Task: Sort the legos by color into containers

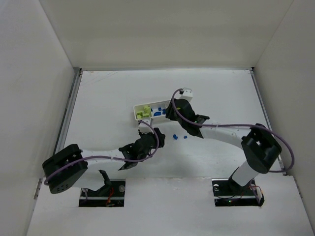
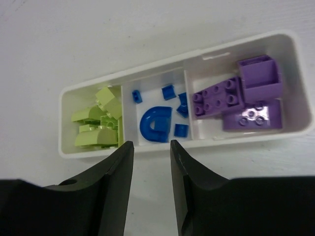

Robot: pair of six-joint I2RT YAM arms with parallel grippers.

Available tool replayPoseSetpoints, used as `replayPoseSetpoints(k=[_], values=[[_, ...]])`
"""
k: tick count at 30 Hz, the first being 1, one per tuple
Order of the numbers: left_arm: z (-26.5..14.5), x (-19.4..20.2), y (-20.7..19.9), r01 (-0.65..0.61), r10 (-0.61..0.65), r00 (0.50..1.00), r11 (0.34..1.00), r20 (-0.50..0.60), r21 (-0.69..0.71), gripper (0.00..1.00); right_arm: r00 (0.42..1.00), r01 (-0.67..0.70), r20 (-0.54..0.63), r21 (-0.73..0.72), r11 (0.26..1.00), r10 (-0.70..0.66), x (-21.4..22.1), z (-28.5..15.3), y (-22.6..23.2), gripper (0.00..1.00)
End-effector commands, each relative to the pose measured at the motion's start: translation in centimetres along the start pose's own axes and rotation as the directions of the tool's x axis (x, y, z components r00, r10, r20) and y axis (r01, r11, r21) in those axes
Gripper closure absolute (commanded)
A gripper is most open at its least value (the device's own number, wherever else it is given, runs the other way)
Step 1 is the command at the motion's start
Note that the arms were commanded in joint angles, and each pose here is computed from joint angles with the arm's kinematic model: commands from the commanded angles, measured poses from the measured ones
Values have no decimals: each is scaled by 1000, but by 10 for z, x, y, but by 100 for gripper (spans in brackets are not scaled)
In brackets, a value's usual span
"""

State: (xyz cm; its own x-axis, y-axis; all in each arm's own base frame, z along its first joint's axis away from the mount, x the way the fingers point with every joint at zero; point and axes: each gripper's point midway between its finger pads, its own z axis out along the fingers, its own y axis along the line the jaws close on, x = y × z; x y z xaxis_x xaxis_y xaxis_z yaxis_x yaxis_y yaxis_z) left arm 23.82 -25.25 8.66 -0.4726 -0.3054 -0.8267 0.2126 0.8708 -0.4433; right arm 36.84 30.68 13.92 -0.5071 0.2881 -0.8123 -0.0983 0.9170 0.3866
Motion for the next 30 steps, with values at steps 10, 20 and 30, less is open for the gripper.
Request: replayPoseSetpoints(k=[10, 20, 30], values=[[30, 43, -76, -138, 151, 984, 982, -97, 125, 43, 993, -67, 96, 43, 997, 62, 6, -62, -92, 46], [55, 61, -58, -189, 187, 973, 982, -137, 5, 44, 983, -138, 121, 8, 990, 136, 20, -82, -107, 45], [67, 69, -49, -225, 213, 965, 972, -153, -62, 54, 977, -182, 109, -23, 983, 183, 34, -92, -103, 45]])
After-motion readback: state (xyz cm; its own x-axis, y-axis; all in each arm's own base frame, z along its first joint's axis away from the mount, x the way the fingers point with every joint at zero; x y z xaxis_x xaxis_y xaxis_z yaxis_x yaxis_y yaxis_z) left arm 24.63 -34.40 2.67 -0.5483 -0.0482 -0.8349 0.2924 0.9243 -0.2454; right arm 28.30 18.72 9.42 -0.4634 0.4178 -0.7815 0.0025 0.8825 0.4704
